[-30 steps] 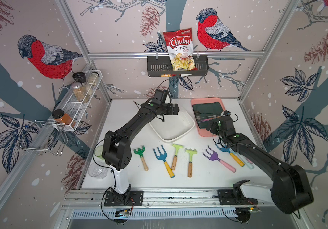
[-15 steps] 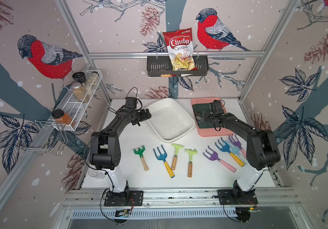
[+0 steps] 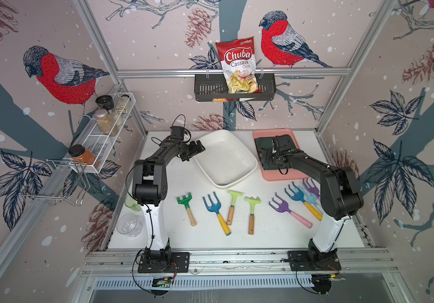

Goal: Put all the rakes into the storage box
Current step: Adjust the storage box at the center of the board.

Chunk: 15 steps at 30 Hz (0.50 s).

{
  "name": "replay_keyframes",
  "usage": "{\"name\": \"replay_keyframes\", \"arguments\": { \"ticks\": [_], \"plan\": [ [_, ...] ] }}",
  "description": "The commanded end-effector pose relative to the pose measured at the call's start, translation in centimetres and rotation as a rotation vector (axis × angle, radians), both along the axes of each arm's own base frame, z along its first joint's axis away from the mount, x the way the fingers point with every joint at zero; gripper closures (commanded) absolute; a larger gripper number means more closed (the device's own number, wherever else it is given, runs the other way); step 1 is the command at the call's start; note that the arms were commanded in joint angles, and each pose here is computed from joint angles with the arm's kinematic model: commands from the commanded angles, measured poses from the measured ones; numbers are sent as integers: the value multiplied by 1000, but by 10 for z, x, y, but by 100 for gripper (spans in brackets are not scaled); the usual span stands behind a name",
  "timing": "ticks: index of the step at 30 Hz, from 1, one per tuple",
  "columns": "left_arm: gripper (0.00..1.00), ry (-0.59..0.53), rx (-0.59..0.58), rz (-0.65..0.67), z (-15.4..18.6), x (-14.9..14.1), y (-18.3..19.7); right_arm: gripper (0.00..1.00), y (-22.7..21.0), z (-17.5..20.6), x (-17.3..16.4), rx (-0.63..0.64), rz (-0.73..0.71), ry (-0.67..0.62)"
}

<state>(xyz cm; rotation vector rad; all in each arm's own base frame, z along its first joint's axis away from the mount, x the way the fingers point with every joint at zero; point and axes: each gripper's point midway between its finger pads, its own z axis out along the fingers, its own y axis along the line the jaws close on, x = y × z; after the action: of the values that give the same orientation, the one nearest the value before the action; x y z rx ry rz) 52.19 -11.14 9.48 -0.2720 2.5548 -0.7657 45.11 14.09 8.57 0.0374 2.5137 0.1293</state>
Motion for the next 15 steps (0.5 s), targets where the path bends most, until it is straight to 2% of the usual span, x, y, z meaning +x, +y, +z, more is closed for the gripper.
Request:
{"name": "replay_keyframes", "arguments": {
  "ticks": [1, 9, 15],
  "plan": [
    [4, -22, -38, -21, 8, 12, -9, 0, 11, 3, -6, 47, 14, -7],
    [4, -42, -62, -51, 18, 38, -20, 0, 32, -1, -25, 74, 67, 6],
    [4, -27, -61, -114, 12, 53, -45, 0, 42, 2, -44, 89, 98, 10]
  ]
}}
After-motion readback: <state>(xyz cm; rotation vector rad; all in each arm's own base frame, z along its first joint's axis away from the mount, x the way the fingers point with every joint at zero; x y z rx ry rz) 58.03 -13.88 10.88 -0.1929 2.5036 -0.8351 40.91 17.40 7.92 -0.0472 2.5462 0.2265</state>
